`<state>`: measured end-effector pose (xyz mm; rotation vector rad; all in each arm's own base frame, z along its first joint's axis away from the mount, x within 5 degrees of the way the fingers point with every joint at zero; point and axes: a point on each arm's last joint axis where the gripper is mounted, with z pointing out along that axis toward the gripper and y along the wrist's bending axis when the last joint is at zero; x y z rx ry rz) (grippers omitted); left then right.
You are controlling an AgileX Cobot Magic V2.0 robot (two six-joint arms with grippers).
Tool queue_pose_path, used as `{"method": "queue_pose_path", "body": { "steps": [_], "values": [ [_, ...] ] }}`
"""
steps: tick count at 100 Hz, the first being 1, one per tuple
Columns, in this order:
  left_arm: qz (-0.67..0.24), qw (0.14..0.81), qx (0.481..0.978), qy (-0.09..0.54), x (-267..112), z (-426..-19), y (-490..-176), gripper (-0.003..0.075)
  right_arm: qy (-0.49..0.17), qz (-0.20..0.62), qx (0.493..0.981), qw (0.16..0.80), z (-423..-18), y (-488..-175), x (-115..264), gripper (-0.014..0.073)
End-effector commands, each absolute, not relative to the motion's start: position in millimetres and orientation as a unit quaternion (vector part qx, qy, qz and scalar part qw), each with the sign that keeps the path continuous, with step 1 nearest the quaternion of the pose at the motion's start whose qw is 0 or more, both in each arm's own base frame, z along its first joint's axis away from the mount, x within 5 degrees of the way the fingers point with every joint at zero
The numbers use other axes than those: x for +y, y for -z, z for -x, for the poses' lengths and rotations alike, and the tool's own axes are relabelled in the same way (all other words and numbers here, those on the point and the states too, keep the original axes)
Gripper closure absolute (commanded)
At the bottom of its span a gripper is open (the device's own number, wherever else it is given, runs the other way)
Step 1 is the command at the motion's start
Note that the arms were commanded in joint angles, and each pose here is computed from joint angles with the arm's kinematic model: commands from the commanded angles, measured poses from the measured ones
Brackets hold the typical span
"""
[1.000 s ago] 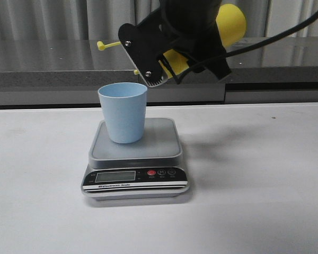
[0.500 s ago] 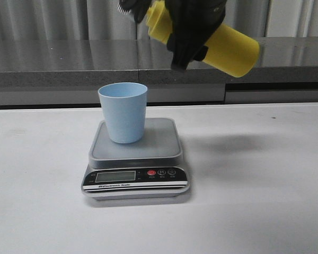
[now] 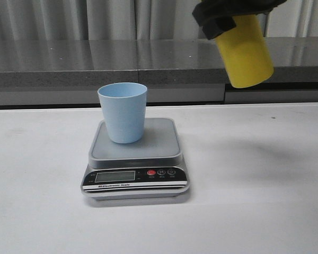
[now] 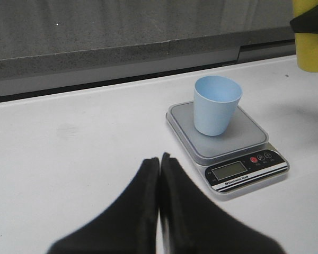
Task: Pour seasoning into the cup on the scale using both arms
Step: 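Turn the bottle upright with the right gripper, moving it away from cup, then lower the yellow bottle back onto the table with the right gripper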
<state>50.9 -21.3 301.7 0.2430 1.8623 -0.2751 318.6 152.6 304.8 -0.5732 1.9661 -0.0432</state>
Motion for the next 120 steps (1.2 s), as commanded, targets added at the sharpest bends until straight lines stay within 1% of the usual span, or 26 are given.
{"method": "queue_pose_path", "body": {
  "steps": [1, 15, 36, 49, 57, 67, 92, 120],
  "values": [
    [-0.092, 0.617, 0.772, 0.126, -21.1, -52.1, -316.0, 0.074, -0.039, 0.225, 0.79, 0.569, -310.5, -328.1, 145.9, 0.0655],
    [-0.092, 0.617, 0.772, 0.126, -21.1, -52.1, -316.0, 0.074, -0.095, 0.195, 0.794, 0.568, -311.3, -314.9, 137.0, 0.0655],
    [-0.092, 0.617, 0.772, 0.126, -21.1, -52.1, -316.0, 0.074, -0.18, 0.202, 0.757, 0.595, -314.8, -303.9, 116.8, 0.0655],
    [-0.092, 0.617, 0.772, 0.126, -21.1, -52.1, -316.0, 0.074, -0.208, 0.171, 0.75, 0.604, -322.2, -293.8, 96.1, 0.0655],
    [-0.092, 0.617, 0.772, 0.126, -21.1, -52.1, -316.0, 0.074, -0.219, 0.167, 0.746, 0.607, -327.7, -286.4, 87.8, 0.0655],
    [-0.092, 0.617, 0.772, 0.126, -21.1, -52.1, -316.0, 0.074, -0.233, 0.168, 0.744, 0.604, -333.5, -277.0, 86.7, 0.0655],
    [-0.092, 0.617, 0.772, 0.126, -21.1, -52.1, -316.0, 0.074, -0.233, 0.164, 0.754, 0.592, -347.2, -250.0, 88.8, 0.0655],
    [-0.092, 0.617, 0.772, 0.126, -21.1, -52.1, -316.0, 0.074, -0.231, 0.177, 0.747, 0.598, -349.0, -246.8, 90.0, 0.0655]
  ]
}}
